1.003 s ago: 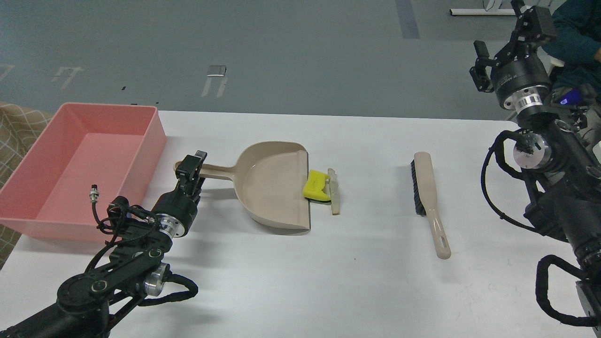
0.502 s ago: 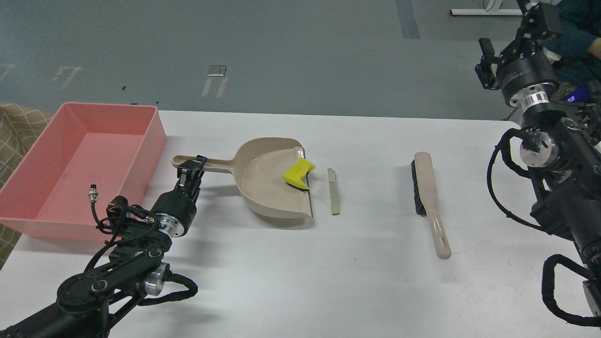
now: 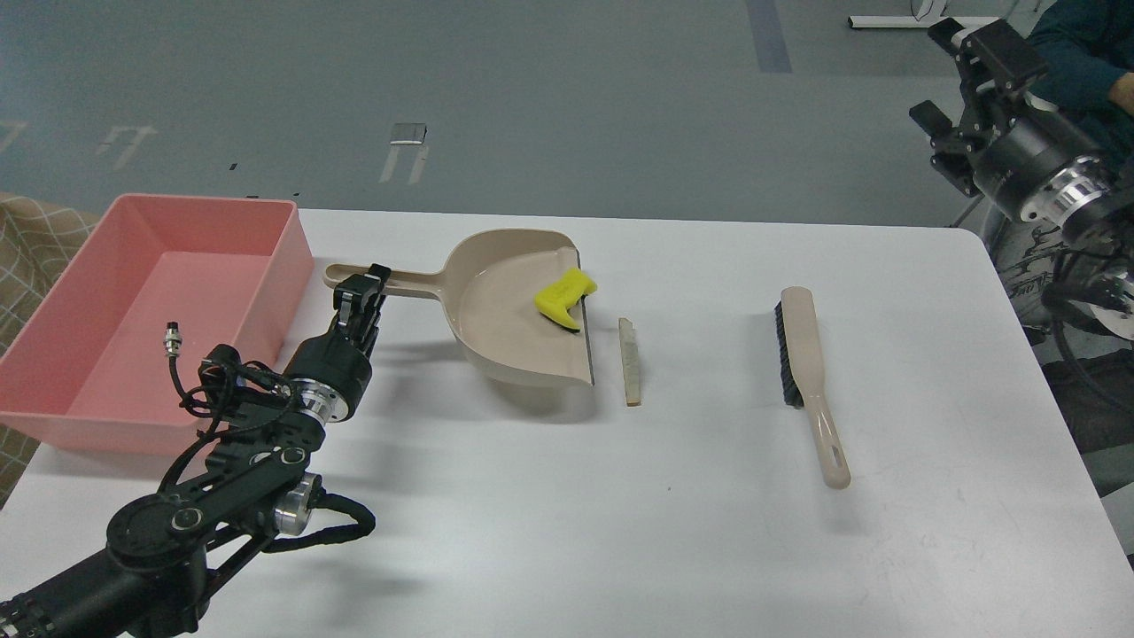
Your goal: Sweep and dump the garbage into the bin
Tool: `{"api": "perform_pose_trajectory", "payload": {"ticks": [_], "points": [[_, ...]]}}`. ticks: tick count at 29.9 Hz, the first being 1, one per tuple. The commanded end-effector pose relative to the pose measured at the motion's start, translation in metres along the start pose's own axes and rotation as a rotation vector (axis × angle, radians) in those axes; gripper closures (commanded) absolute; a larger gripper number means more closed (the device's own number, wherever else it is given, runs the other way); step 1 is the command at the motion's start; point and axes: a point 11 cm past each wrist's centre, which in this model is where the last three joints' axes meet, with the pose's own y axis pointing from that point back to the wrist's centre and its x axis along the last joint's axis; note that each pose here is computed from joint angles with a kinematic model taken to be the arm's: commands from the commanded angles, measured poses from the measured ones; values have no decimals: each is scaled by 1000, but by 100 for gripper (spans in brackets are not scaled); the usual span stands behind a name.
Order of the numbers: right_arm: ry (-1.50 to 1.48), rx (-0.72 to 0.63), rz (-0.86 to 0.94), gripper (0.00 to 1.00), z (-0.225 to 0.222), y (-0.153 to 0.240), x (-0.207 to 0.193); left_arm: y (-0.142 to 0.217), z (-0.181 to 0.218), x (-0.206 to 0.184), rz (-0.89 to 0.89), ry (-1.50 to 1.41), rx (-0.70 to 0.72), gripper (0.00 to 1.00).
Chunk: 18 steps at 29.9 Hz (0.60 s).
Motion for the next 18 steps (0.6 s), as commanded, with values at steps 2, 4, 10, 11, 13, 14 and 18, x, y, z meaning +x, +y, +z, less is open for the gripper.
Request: {"api": "perform_pose_trajectory", "payload": {"ticks": [2,4,10,11,13,14,18], "points": [[97,-152,-161,0,16,52,-22,0,2,-3,-10,-18,-17,100],[128,-224,-213,0,22,79,-30,0,3,-3,-12,-24,-22,100],[192,-384,-332,0,44,130,-52,0,4,-4,-12,-22,-25,100],[229,-405,-356,0,48,136,-55,0,5,-5,-13,-19,-30,100],[284,-426,-394,0,54,142,-60,0,5,-5,-13,-19,-36,100],[304,-431,-415,0,57,143,-65,0,6,-5,-13,-19,-38,100],[335,-461,-444,0,63,141,-76,0,6,-4,-13,-22,-38,100]]}}
